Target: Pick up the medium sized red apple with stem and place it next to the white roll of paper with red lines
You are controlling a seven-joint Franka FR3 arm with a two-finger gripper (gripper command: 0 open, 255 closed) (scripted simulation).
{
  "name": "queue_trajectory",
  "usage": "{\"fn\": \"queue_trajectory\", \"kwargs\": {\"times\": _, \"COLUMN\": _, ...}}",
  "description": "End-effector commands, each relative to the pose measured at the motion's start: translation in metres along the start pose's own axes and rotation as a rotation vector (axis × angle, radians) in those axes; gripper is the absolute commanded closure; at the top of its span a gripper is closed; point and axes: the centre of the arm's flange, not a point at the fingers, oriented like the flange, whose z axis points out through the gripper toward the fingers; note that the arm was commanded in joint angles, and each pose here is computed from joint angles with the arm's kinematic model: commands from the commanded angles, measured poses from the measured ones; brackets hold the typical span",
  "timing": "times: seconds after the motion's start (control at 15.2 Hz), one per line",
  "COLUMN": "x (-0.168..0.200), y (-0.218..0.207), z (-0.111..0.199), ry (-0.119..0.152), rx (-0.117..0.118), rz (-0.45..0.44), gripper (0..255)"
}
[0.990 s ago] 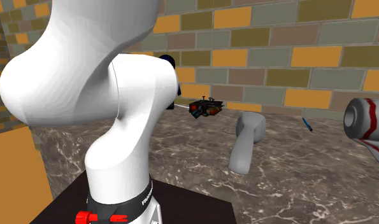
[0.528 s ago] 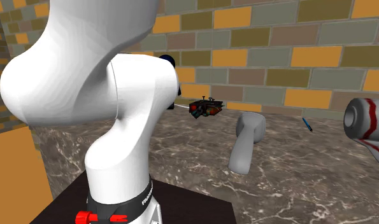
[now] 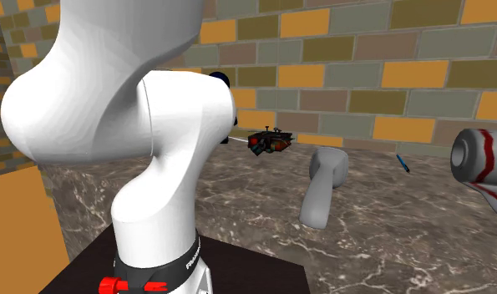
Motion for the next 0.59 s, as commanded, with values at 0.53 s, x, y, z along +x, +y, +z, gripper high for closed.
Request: {"fn": "queue_trajectory", "kwargs": {"times": 0.53, "x": -0.005, "y": -0.003, "z": 0.052, "ry": 0.000, "rx": 0.000, "rz": 0.000, "gripper": 255}}
